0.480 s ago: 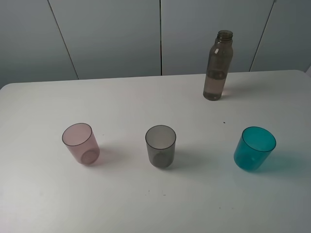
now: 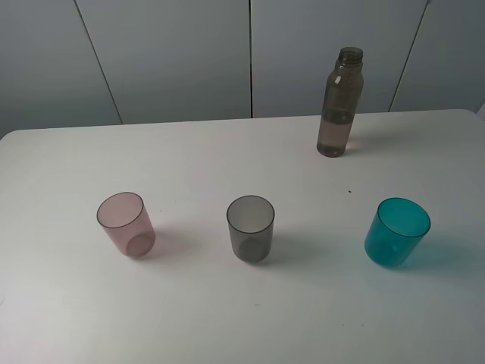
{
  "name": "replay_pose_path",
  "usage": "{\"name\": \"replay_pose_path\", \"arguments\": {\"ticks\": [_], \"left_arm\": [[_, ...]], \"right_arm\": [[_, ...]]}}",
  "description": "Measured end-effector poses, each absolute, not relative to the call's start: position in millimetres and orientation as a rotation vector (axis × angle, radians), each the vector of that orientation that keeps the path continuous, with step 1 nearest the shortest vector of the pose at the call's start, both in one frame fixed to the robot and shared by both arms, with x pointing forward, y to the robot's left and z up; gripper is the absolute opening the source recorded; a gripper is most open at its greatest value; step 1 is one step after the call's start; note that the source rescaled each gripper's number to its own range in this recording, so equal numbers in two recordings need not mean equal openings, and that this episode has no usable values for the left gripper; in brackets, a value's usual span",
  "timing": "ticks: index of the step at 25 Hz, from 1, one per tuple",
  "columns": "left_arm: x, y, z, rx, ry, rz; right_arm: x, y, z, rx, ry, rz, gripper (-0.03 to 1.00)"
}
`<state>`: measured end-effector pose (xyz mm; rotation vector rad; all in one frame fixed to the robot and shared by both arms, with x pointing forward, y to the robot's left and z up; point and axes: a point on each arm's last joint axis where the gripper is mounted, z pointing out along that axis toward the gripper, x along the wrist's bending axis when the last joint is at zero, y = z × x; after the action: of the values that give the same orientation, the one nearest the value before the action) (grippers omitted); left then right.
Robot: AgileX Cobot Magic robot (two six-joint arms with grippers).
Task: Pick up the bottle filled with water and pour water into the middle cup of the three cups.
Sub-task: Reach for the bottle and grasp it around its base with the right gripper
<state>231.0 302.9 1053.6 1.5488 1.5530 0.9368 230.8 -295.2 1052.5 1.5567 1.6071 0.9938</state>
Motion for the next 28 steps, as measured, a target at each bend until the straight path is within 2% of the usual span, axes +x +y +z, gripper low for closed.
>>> {"name": "replay_pose_path", "arguments": {"ticks": [28], "left_arm": [[231.0, 302.9, 1053.6, 1.549, 1.553, 0.937]], "right_arm": [[230.8, -295.2, 1052.5, 1.557, 1.607, 0.994, 1.0]]}}
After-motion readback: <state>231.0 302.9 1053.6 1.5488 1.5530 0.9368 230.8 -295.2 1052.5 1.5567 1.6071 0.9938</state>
